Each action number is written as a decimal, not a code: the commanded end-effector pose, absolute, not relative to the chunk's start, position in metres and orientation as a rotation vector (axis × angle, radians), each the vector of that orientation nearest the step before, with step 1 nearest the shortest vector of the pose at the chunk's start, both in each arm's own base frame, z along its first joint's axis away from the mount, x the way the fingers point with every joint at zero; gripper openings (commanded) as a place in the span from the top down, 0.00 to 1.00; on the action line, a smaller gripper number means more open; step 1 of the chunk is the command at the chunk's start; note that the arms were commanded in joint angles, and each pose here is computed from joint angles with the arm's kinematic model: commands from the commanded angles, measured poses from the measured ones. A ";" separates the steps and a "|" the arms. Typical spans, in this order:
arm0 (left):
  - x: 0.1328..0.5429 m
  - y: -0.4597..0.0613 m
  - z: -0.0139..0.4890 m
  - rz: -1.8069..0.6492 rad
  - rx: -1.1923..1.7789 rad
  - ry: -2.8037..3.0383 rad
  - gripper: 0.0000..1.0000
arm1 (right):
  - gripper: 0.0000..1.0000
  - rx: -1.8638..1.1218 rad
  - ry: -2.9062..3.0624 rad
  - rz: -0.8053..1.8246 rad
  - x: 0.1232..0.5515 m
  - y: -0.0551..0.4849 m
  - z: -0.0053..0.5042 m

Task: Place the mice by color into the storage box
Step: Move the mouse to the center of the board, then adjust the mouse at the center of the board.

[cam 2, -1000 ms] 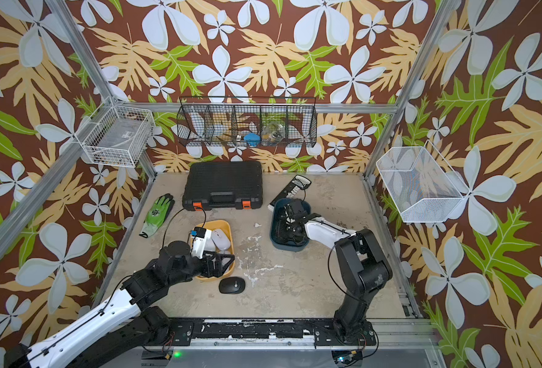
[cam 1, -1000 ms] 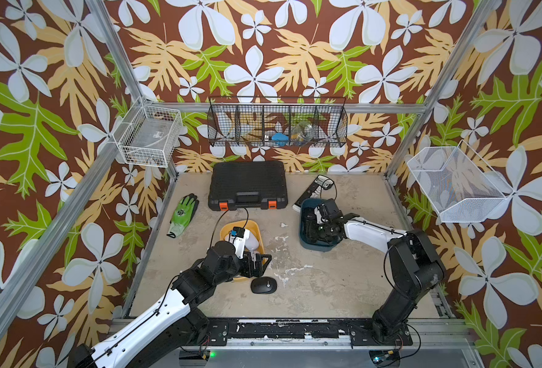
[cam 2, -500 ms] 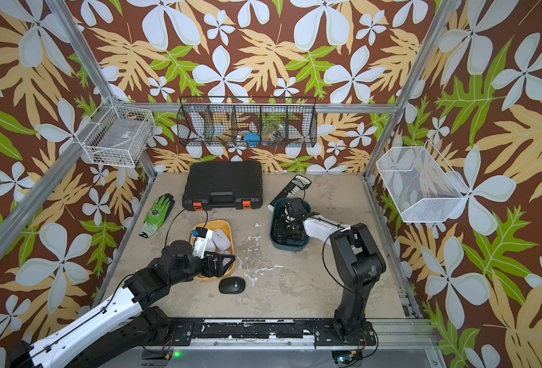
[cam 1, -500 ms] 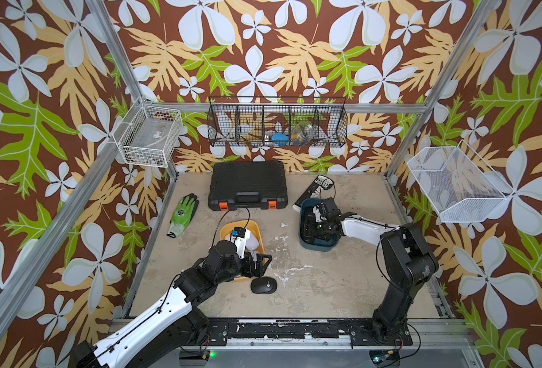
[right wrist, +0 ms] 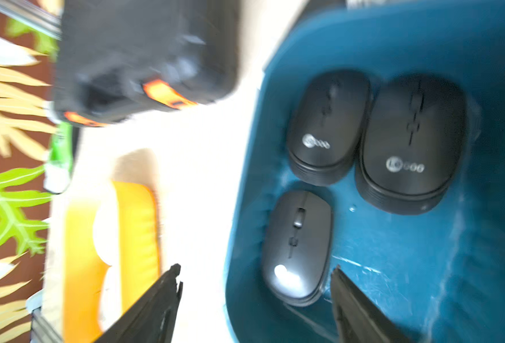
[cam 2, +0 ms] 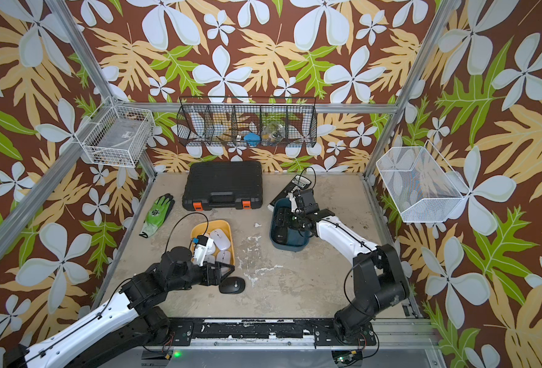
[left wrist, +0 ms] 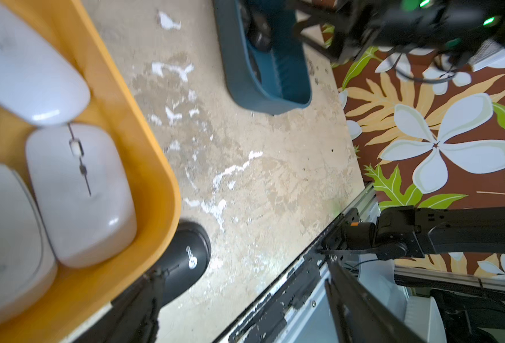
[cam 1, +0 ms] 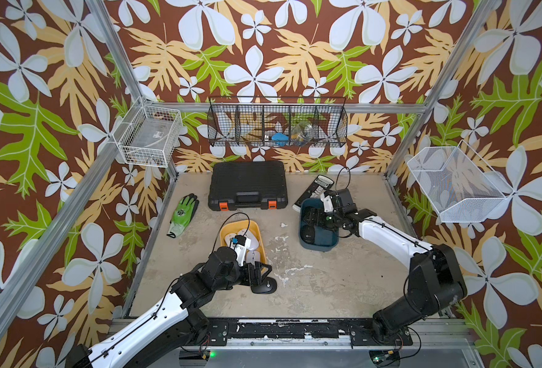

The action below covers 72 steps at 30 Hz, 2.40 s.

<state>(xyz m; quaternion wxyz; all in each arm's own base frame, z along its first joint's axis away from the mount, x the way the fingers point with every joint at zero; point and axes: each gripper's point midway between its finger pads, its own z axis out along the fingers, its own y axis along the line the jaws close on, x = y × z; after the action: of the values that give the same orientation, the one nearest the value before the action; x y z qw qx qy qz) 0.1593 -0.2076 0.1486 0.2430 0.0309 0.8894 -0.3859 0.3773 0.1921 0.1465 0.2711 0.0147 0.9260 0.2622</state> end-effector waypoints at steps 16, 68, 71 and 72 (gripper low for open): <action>0.150 -0.150 0.052 -0.598 -0.355 2.704 0.80 | 0.19 -0.116 2.360 0.746 0.325 0.180 0.213; 0.212 -0.180 0.249 -0.621 -0.019 2.156 0.31 | 0.97 -0.877 2.625 0.861 0.111 0.325 0.069; 0.214 -0.171 0.258 -0.587 -0.031 2.130 0.22 | 0.98 -0.950 2.627 0.846 0.103 0.343 0.060; 0.214 -0.168 0.262 -0.585 -0.038 2.121 0.20 | 0.98 -0.963 2.632 0.848 0.101 0.347 0.057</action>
<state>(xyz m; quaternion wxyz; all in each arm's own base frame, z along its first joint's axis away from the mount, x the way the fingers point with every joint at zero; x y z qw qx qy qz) 0.2120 -0.1843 0.2616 0.4368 -0.0211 0.8549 -0.2792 0.0975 0.3324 0.0581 0.0902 -0.3189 0.8992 0.2855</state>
